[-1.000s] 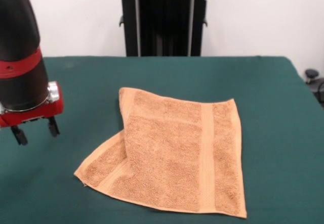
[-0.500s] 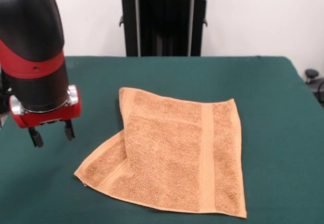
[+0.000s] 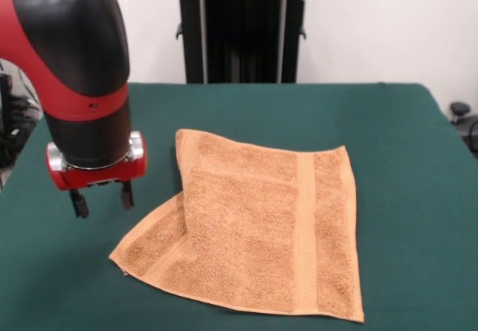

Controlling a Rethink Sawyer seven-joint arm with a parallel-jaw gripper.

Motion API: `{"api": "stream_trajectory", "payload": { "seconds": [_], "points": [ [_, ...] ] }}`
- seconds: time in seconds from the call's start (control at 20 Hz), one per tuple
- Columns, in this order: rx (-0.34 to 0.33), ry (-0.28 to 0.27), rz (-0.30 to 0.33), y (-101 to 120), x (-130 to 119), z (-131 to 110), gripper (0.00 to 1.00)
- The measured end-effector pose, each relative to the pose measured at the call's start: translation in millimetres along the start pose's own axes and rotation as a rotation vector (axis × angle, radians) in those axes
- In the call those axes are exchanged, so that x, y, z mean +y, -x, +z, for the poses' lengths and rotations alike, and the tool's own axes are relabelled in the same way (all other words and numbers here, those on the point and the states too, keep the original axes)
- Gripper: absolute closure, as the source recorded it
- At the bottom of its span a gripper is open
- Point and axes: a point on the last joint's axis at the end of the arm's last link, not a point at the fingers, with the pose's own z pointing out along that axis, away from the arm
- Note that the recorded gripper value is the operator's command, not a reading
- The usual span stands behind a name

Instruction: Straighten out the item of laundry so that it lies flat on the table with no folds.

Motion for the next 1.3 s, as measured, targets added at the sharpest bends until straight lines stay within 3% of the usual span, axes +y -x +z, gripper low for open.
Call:
{"api": "stream_trajectory", "payload": {
  "seconds": [0.75, 1.3],
  "points": [
    [-0.011, -0.009, -0.006, 11.7, 25.2, -12.5, 0.0],
    [-0.25, -0.096, 0.044, 26.1, -3.3, 47.4, 0.0]
  ]
}}
